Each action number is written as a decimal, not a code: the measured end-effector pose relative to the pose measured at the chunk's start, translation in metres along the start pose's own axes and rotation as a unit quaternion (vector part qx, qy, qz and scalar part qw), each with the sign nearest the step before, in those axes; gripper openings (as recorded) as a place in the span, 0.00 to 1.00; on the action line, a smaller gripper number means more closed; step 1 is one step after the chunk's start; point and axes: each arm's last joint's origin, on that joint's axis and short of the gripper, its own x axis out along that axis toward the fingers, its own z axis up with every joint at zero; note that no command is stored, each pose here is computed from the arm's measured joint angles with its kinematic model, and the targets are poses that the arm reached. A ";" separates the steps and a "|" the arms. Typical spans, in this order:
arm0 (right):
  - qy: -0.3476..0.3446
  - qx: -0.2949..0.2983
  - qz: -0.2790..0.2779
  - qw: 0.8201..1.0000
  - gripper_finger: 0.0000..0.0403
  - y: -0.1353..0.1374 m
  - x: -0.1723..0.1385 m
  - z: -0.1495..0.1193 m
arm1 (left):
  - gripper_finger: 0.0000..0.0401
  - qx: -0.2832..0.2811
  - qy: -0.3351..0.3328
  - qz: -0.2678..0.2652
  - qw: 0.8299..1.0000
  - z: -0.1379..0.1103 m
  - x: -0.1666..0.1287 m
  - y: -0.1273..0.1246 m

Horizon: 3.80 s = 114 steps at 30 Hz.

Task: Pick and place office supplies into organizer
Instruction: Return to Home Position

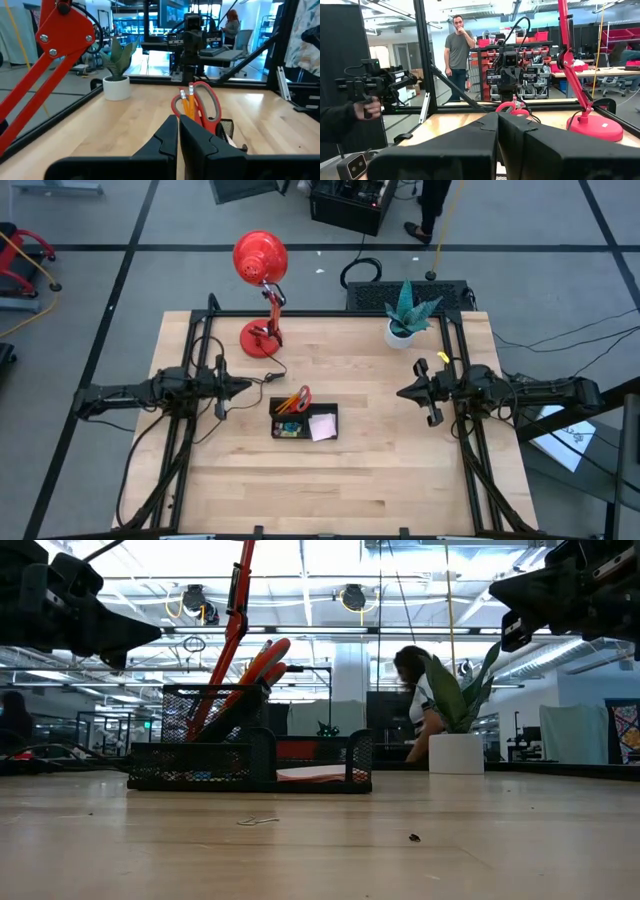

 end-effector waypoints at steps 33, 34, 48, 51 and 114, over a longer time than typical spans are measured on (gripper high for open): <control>-0.001 0.000 0.000 1.000 0.00 0.000 0.000 0.000 | 0.12 -0.004 0.001 -0.001 1.000 0.000 0.000 0.000; -0.001 0.000 -0.001 1.000 0.00 0.000 0.000 0.000 | 0.12 -0.004 0.001 -0.001 1.000 0.000 0.000 0.000; -0.001 0.000 -0.001 1.000 0.00 0.000 0.000 0.000 | 0.12 -0.005 0.001 -0.001 1.000 0.000 0.000 0.000; -0.001 0.000 -0.001 1.000 0.00 0.000 0.000 0.000 | 0.12 -0.005 0.001 -0.001 1.000 0.000 0.000 0.000; -0.001 0.000 -0.001 1.000 0.00 0.000 0.000 0.000 | 0.12 -0.005 0.001 -0.001 1.000 0.000 0.000 0.000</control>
